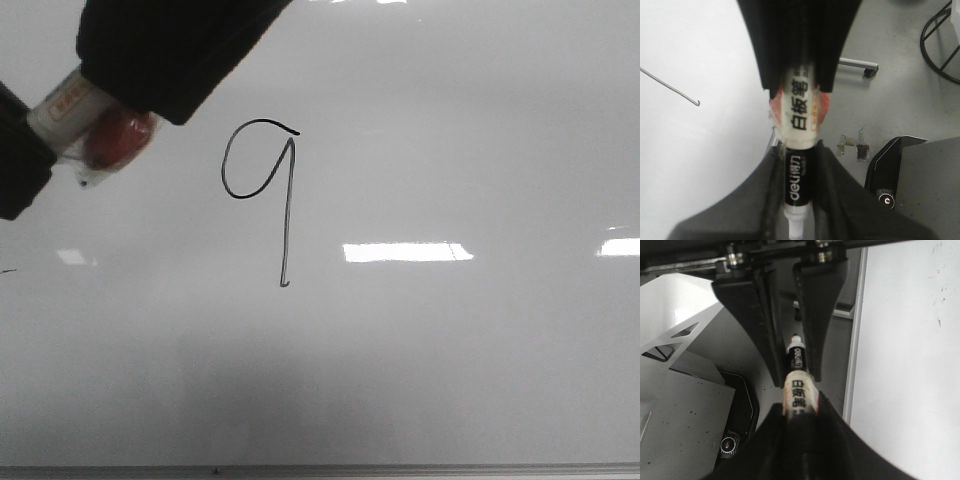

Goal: Write number 9 on whiteboard

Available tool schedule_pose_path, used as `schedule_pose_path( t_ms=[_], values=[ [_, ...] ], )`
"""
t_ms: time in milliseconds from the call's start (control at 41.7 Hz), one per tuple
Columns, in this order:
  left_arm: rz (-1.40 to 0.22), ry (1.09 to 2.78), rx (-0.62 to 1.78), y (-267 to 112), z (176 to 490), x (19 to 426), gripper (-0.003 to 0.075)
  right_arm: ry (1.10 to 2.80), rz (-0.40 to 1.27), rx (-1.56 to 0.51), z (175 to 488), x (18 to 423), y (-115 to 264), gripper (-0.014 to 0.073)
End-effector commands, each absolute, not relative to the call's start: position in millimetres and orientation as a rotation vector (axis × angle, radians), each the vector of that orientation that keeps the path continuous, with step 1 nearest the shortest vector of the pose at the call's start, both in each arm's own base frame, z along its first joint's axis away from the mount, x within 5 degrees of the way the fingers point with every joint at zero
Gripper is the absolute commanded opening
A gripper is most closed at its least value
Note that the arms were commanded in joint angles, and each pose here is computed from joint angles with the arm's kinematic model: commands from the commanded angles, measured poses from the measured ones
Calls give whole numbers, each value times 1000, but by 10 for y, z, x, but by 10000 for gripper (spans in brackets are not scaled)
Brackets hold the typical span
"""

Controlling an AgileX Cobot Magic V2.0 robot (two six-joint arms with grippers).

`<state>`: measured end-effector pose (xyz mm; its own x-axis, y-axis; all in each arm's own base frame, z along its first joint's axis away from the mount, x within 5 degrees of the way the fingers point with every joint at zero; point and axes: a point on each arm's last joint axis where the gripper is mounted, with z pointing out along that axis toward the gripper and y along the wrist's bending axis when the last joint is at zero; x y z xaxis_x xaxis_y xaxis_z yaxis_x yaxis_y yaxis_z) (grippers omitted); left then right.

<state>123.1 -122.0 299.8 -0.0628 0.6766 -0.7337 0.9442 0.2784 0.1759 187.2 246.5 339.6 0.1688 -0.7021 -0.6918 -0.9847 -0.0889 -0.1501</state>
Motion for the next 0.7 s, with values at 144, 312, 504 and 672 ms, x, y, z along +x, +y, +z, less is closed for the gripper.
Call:
schedule_pose_path(
  t_ms=[144, 312, 504, 672],
  values=[
    [-474, 1765, 1399, -1252, 3143, 1254, -19, 1532, 669, -1735, 3666, 1827, 2462, 407],
    [-468, 1766, 1402, -1252, 3138, 1260, -19, 1579, 688, -1635, 3759, 1823, 2426, 538],
    [-417, 1811, 1336, -1218, 3120, 1312, -19, 1614, 655, -1504, 3960, 1828, 2131, 516],
    [-337, 1927, 1144, -1121, 3118, 1425, -19, 1686, 599, -1361, 3927, 1731, 1702, 409]
  ],
)
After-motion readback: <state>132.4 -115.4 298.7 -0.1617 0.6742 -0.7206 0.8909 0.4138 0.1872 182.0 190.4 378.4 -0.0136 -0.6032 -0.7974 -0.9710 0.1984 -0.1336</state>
